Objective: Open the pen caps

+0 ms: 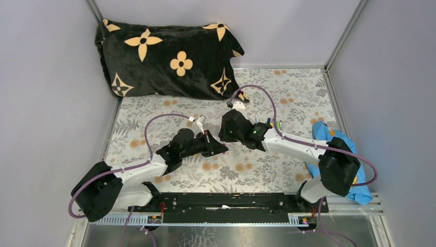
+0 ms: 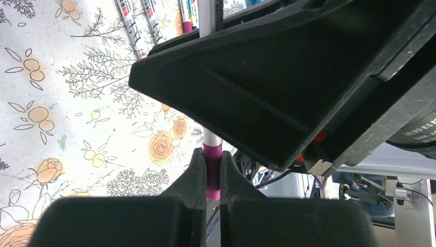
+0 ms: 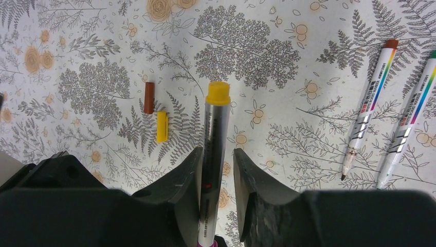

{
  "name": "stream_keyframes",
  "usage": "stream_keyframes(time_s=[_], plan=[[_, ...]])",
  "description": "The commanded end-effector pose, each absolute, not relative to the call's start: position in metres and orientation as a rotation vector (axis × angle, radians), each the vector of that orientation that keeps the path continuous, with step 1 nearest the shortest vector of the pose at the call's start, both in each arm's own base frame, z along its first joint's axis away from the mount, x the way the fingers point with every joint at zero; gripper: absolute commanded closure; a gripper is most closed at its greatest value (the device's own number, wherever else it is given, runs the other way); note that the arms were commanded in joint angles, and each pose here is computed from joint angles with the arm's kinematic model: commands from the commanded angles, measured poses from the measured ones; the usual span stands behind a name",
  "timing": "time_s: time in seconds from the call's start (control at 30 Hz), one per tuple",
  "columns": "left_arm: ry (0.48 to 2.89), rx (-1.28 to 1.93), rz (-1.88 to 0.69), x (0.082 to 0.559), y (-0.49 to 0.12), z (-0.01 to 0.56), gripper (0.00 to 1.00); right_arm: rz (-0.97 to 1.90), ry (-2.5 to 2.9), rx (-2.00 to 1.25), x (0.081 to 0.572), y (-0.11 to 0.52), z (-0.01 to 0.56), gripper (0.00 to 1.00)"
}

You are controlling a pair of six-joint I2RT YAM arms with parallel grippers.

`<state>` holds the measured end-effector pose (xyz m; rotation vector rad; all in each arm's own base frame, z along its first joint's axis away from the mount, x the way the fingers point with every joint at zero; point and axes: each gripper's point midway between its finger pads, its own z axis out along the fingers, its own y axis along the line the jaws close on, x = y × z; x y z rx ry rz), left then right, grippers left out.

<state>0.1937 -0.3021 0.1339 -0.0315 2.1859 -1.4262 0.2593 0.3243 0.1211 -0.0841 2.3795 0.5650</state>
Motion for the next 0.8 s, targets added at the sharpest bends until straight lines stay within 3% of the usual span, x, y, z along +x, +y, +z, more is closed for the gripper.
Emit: stream_keyframes(time_s=[0.0,0.2,0.37,0.77], plan=[[2.18,-0.044,-1.424,0.196,-0.304,0.135,1.0,0.569,2.273,-0.051,0.272,0.322,0.159,0.66],[2.185,-0.055,-1.422,0.195,-0.302,0.132,1.0,0.563,2.268,-0.048,0.273,0.322,0.159,0.73],[2.181,-0.048,-1.435,0.195,-0.304,0.136,1.0,0.552,2.269,-0.049,0.276,0.323,0.157,1.0],[2.295,-0.288,-1.394,0.177,-0.283,0.094,1.0,0.499,2.145,-0.063,0.315,0.32,0.185,1.0]])
